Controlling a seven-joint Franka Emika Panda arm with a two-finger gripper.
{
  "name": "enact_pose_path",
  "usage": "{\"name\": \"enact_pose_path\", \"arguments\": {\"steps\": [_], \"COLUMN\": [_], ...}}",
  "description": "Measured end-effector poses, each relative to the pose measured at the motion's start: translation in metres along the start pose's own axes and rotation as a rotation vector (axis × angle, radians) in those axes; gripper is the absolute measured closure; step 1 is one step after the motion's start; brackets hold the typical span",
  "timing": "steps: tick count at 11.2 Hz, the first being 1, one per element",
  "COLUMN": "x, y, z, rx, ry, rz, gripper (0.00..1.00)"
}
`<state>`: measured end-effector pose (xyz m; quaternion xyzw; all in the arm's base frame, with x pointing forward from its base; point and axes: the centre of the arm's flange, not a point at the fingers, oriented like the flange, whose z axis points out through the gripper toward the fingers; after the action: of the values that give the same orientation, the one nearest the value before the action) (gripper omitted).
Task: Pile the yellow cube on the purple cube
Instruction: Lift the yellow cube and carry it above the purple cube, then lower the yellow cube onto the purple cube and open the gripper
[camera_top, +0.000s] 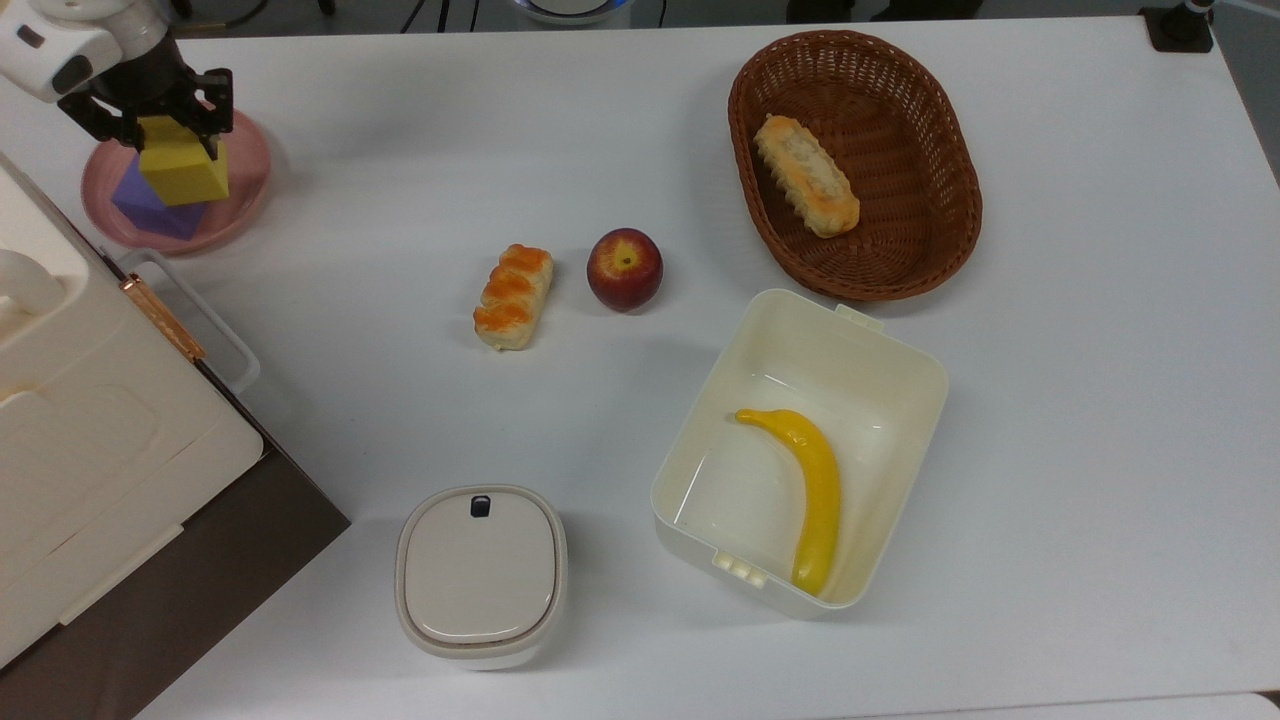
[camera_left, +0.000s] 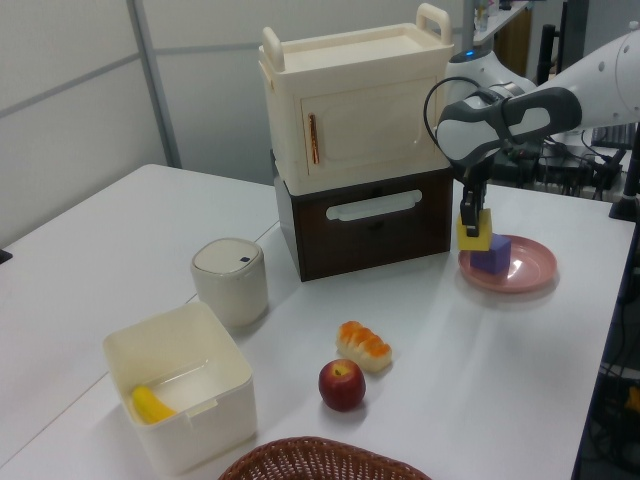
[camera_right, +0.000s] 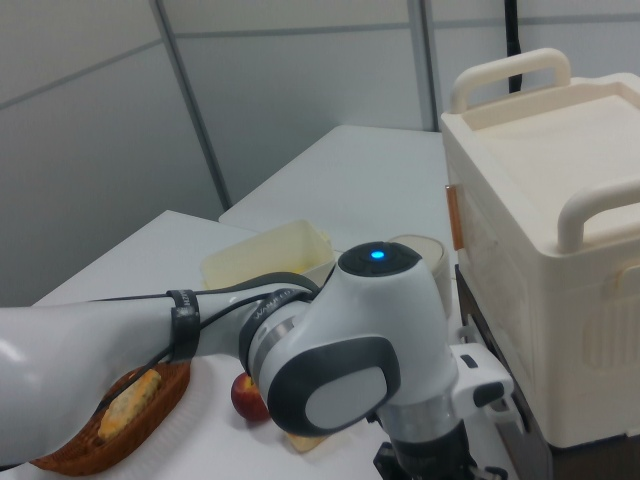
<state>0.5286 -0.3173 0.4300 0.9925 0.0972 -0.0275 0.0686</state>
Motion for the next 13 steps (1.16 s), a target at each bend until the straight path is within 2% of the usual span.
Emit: {"name": "enact_pose_path", "arguments": {"steps": [5,9,13], "x": [-0.026,-0.03,-0.032], "y": [0.028,0.047,0.054], "z": [0.007,0.017,0.019], "rx": [0.003,-0.013,0.017], "ry": [-0.006,0.011,0.053], "rz": [-0.003,0.023,0.068], "gripper": [0.44,0.44,0.43]}}
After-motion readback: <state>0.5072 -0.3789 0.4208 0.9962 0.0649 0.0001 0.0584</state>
